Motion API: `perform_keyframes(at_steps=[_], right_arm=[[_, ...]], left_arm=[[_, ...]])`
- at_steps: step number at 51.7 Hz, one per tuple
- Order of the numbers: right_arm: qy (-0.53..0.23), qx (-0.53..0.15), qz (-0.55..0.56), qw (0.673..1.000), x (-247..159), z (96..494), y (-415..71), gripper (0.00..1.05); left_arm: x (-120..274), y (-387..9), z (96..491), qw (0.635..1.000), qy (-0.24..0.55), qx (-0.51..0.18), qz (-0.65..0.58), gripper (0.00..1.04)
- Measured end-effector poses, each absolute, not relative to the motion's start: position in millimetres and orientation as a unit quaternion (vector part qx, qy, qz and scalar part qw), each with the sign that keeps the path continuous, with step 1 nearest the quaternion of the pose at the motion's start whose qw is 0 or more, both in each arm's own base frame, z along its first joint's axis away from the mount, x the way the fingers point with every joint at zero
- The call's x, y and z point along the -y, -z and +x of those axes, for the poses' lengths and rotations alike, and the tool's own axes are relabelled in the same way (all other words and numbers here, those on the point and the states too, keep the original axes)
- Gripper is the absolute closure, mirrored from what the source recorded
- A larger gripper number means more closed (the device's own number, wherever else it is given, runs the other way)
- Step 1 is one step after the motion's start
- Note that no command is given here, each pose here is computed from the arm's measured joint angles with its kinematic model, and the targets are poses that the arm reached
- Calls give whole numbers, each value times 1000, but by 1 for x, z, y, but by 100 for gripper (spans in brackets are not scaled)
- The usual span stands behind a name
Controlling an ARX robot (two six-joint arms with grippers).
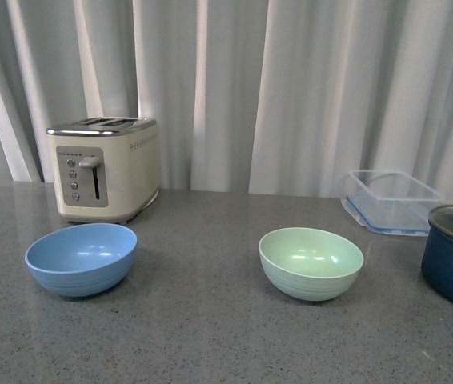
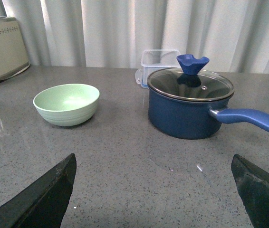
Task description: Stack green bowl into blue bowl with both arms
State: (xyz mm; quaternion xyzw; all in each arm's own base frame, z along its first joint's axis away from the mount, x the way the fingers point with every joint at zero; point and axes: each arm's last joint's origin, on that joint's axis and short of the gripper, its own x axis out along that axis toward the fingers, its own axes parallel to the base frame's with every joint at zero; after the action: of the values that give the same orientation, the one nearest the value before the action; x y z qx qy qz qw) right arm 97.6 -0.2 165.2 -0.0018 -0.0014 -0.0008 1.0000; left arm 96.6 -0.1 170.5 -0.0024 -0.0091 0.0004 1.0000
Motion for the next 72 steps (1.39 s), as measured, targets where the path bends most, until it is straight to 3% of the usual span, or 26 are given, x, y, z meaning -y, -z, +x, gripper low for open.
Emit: perform_keyframes(at_steps=[30, 34, 37, 39, 43, 61, 72], right_arm=[[1, 1, -2, 1000, 0, 98, -165, 10], [1, 1, -2, 1000, 0, 98, -165, 10], [1, 2, -2, 1000, 0, 98, -165, 10], [-1, 1, -2, 1000, 0, 98, -165, 10], [0, 1, -2, 1000, 0, 98, -165, 10], [1, 1, -2, 1000, 0, 98, -165, 10], [1, 1, -2, 1000, 0, 98, -165, 10]], left_arm=[[0, -170, 97, 1000, 0, 9, -2, 7], [0, -170, 98, 987, -101, -121, -34, 7], [-6, -176, 106, 941, -231, -246, -28, 7], [-12, -180, 119, 908, -306, -285, -14, 7], [-22, -194, 150, 898, -329, -292, -25, 7], [-36, -263, 299, 930, -219, -295, -8, 7], [-22, -269, 348, 937, -193, -292, -4, 7]])
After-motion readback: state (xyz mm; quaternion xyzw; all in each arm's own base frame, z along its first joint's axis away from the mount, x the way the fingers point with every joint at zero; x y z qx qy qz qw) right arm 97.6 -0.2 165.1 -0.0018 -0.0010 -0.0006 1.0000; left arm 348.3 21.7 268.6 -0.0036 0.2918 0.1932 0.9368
